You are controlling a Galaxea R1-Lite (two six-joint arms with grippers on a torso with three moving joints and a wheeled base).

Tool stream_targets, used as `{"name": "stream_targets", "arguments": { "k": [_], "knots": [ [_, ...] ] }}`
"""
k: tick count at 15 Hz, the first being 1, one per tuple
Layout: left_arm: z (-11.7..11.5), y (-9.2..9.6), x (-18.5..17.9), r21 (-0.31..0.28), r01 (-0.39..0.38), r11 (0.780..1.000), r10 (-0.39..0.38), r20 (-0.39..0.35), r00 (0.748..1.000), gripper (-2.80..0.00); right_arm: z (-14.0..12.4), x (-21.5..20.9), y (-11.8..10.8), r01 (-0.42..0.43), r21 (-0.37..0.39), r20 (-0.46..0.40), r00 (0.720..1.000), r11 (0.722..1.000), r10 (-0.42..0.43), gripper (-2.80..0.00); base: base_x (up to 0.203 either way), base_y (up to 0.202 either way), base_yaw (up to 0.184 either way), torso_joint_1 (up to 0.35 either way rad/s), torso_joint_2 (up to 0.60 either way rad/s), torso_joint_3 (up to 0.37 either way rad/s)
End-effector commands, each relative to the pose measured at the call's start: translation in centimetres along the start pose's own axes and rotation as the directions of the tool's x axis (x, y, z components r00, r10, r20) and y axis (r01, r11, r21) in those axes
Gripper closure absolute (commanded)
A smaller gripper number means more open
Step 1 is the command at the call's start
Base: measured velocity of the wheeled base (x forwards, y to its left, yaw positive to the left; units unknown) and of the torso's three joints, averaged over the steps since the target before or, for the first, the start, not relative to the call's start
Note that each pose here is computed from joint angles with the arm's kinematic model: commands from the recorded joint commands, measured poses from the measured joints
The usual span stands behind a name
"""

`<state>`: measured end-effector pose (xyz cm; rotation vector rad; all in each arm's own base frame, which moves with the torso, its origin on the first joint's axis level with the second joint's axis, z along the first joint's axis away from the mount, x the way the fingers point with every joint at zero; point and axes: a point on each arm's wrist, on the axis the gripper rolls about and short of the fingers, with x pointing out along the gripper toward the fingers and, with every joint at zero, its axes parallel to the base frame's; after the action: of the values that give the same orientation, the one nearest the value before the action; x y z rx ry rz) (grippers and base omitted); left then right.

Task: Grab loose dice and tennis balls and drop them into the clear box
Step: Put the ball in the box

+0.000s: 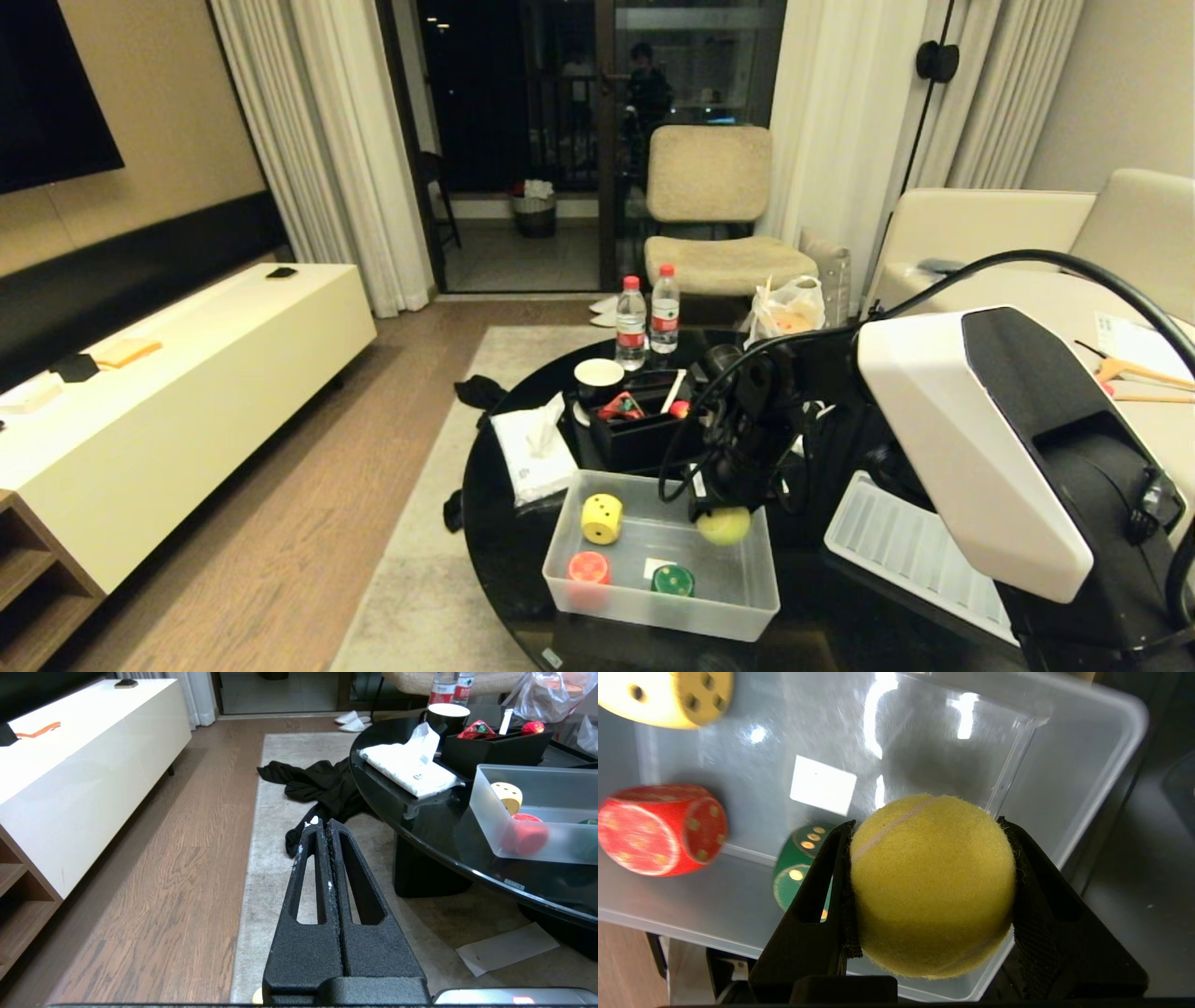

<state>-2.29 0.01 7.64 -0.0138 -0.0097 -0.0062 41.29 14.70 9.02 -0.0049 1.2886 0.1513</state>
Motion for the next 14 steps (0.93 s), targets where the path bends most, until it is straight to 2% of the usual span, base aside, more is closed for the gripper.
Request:
{"name": "stream_targets", "arguments": {
  "k": [1,14],
  "knots": [
    [0.0,0.0,0.0,0.000,0.000,1.000,0.000,-0.002,1.000,0.00,-0.5,0.9,-0.1,0.007,0.001,-0.033,0.999,1.000,-0.007,0.00,0.000,0.000,0.000,0.000,0.00,0.000],
    [0.0,0.0,0.0,-0.002,0.000,1.000,0.000,-0.002,1.000,0.00,-1.8,5.1,0.4,0.025,-0.002,-0.122,0.992,1.000,-0.025,0.00,0.000,0.000,0.000,0.000,0.00,0.000]
  ]
}}
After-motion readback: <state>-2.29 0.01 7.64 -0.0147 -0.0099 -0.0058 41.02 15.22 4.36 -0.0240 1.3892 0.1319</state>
